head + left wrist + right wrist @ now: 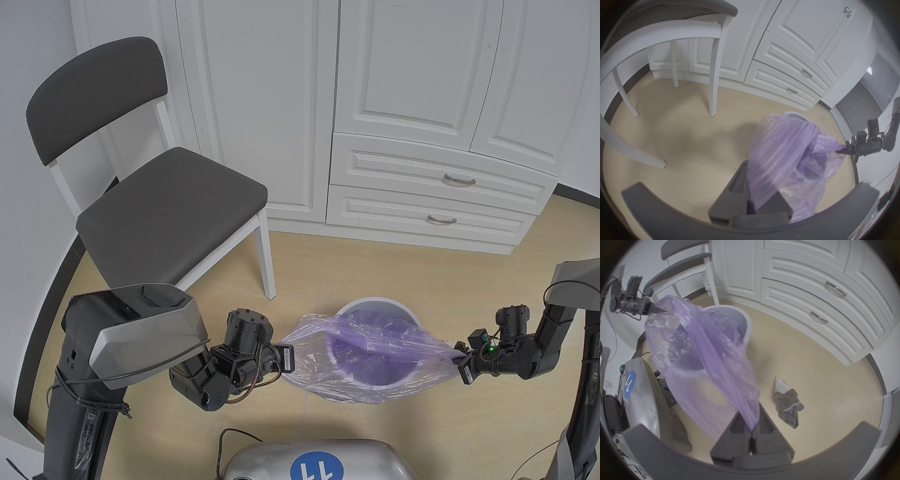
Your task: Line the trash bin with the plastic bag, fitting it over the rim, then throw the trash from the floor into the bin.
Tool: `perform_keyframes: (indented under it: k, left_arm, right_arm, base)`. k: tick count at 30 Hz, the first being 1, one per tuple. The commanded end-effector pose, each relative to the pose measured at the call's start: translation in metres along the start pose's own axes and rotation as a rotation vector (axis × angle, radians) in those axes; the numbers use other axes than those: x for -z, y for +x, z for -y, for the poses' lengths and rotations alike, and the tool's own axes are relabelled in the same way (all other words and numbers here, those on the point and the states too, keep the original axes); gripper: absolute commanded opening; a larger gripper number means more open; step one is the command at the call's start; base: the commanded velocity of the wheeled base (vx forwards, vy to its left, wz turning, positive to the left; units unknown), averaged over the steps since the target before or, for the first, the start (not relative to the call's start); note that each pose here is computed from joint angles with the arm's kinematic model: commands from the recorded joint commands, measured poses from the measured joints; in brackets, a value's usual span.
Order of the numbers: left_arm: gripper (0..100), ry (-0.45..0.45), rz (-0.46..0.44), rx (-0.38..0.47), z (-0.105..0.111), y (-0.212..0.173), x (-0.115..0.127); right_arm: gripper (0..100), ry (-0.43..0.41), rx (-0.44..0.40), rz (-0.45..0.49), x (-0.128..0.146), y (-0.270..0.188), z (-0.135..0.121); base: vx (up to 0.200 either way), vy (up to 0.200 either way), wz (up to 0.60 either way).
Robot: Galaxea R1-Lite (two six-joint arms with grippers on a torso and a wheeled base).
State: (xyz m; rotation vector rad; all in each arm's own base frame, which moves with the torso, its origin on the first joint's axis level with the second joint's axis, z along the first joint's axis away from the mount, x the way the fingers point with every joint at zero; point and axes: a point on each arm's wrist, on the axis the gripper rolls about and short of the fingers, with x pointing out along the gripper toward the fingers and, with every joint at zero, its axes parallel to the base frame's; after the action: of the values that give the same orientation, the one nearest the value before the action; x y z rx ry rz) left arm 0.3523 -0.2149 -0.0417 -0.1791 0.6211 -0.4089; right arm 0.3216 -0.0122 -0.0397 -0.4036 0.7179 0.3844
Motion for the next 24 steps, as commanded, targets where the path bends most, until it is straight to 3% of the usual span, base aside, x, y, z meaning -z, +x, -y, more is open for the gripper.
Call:
perform_keyframes:
  k: [1,10,11,17,24]
  left_arm:
    - [0,0.002,0.010,-0.003,-0.004,0.004,0.001]
    - [0,-0.009,0.061,0.018,0.000,0.009,-0.011]
    - [0,-0.009,0.061,0.018,0.000,0.009,-0.011]
    - [0,-0.011,0.098,0.033,0.002,0.007,-0.015]
    - [0,-0.008,0.099,0.039,0.005,0.007,-0.014]
  right_arm:
    - [0,-0.006,-0.009,0.001,-0.001,0.001,-0.003]
    - [0,0.053,0.001,0.001,-0.001,-0.003,0.001]
    - [100,0.053,0.001,0.001,-0.001,-0.003,0.001]
    - [100,0.080,-0.092,0.097,0.001,-0.012,0.013]
    - [100,0.112,-0.100,0.186,-0.001,-0.031,0.037]
  base:
    - [0.000,0.000,0.00]
    - [0.000,0.000,0.00]
    - [0.000,0.000,0.00]
    - [0.000,0.000,0.00]
    - [0.000,0.000,0.00]
